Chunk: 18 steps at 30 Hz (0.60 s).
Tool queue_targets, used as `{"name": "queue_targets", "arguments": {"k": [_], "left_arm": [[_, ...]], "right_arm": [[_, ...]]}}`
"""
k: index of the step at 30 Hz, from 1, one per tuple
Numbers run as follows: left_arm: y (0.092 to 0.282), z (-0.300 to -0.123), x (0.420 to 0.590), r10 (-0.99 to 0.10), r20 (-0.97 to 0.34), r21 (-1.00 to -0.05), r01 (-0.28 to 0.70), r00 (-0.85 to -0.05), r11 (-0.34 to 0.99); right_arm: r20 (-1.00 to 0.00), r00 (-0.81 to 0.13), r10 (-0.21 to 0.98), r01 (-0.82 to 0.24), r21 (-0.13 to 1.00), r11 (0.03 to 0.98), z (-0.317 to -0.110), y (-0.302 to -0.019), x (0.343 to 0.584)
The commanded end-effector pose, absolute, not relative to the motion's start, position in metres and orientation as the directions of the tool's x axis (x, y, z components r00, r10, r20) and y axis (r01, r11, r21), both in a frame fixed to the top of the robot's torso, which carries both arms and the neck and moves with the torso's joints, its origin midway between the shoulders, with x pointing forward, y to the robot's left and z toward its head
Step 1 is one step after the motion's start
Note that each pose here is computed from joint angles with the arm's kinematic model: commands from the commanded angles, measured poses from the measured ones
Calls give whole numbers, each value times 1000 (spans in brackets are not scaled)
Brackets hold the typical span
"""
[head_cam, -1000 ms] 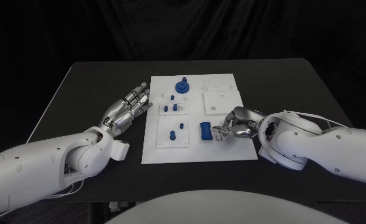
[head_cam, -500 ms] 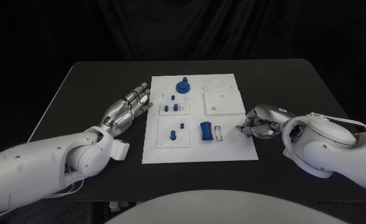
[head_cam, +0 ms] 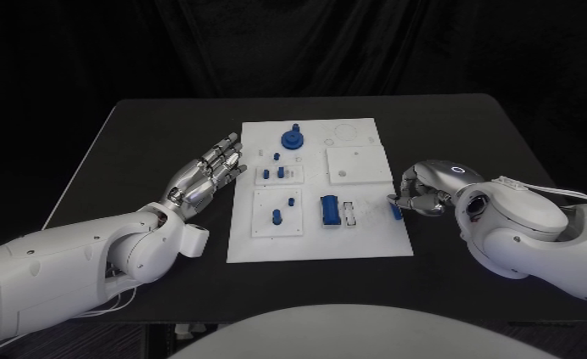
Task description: Assemble the parts on the task board
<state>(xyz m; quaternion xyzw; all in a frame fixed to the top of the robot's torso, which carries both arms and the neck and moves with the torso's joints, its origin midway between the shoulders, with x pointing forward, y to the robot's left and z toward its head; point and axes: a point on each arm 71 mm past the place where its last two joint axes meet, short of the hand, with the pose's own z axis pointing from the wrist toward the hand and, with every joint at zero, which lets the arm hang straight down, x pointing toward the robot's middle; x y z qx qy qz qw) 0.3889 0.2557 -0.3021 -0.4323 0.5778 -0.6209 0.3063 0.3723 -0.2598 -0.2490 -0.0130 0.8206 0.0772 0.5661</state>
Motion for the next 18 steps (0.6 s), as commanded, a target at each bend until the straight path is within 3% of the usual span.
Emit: {"name": "queue_targets", "arguments": {"k": [1, 18], "left_arm": [[256, -297, 389, -873, 191, -981, -51, -448, -188], [255, -298, 389, -871, 195, -980, -57, -452, -190]], "right_arm": [[-933, -359, -11, -86, 22, 996, -253, -264, 376], [-918, -393, -58, -90, -24, 996, -265, -261, 384]]}}
